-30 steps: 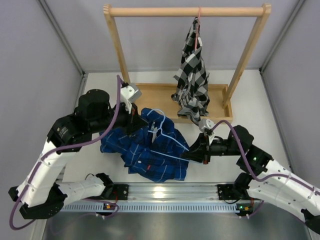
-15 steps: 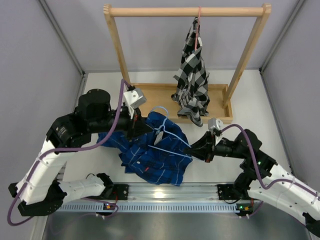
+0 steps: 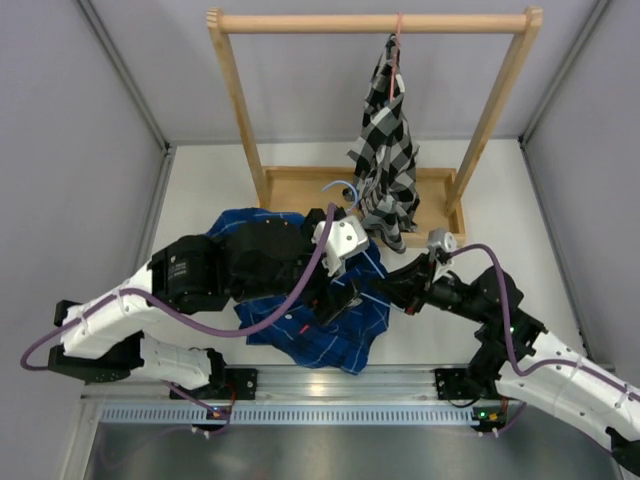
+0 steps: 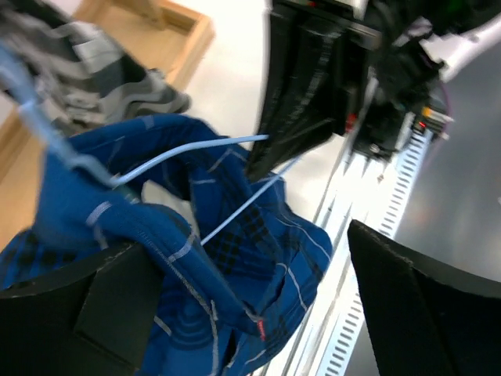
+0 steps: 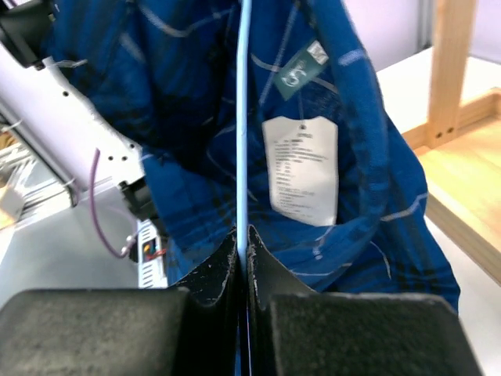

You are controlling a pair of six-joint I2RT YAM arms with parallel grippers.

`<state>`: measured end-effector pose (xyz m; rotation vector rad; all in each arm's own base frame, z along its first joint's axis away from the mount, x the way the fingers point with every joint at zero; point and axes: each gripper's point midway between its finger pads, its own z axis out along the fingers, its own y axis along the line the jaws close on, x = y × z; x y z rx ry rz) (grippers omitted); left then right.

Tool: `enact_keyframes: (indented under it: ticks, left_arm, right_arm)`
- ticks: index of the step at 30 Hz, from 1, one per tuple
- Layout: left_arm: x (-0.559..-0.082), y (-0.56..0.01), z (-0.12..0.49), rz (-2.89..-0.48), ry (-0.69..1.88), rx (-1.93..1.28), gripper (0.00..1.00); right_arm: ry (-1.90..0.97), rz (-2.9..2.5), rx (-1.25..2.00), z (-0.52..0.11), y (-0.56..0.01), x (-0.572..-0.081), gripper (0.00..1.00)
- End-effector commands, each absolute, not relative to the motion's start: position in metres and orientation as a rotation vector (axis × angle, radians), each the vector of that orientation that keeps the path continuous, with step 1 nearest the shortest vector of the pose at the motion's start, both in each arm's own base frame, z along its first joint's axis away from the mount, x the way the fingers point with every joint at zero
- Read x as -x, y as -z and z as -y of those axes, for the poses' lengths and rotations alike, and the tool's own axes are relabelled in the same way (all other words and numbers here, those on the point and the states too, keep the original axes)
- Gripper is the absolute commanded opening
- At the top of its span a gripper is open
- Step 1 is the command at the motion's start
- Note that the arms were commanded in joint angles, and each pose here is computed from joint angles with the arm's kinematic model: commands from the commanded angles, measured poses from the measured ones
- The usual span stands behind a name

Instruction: Place the shirt on the hanger

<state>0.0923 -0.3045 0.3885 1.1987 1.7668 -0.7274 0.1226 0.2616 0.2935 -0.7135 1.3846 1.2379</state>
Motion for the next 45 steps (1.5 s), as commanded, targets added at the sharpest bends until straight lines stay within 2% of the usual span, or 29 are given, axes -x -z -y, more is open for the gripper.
enact_keyframes:
  ticks: [1, 6, 10, 12, 18, 24, 29, 35, 43, 45]
  left_arm:
    - [-0.132, -0.425, 0.278, -1.718, 0.519, -0.922, 0.98]
    - [-0.167, -0.451, 0.229, -1.678, 0.306, -0.667, 0.98]
    - [-0.175, -0.467, 0.195, -1.589, 0.275, -0.538, 0.98]
    - [-0.171, -0.469, 0.193, -1.522, 0.344, -0.538, 0.98]
    - [-0.124, -0.478, 0.240, -1.271, 0.569, -0.942, 0.98]
    - [-0.106, -0.471, 0.276, -1.114, 0.565, -1.200, 0.98]
    - [-0.109, -0.439, 0.290, -1.158, 0.519, -1.317, 0.98]
    - [-0.128, -0.449, 0.291, -1.227, 0.555, -1.249, 0.98]
    - [-0.121, -0.411, 0.309, -1.331, 0.839, -1.483, 0.95]
    - [-0.103, -0.400, 0.314, -1.302, 0.953, -1.583, 0.95]
  right_arm:
    - [-1.238, -1.175, 0.586, -0.247, -0.341, -0.125, 0.00]
    - [-1.216, -1.106, 0.566, -0.231, -0.350, -0.117, 0.00]
    - [-1.186, -1.048, 0.522, -0.215, -0.356, -0.113, 0.00]
    - [-1.179, -1.022, 0.522, -0.209, -0.362, -0.109, 0.00]
    - [-1.155, -1.071, 0.608, -0.213, -0.349, -0.104, 0.00]
    - [-1.148, -1.109, 0.663, -0.211, -0.324, -0.096, 0.00]
    - [-1.156, -1.063, 0.695, -0.200, -0.324, -0.080, 0.00]
    - [-1.191, -1.075, 0.773, -0.200, -0.314, -0.065, 0.00]
    - [-1.266, -1.036, 0.872, -0.202, -0.321, -0.043, 0.00]
    - [-1.266, -1.018, 0.872, -0.200, -0.327, -0.040, 0.00]
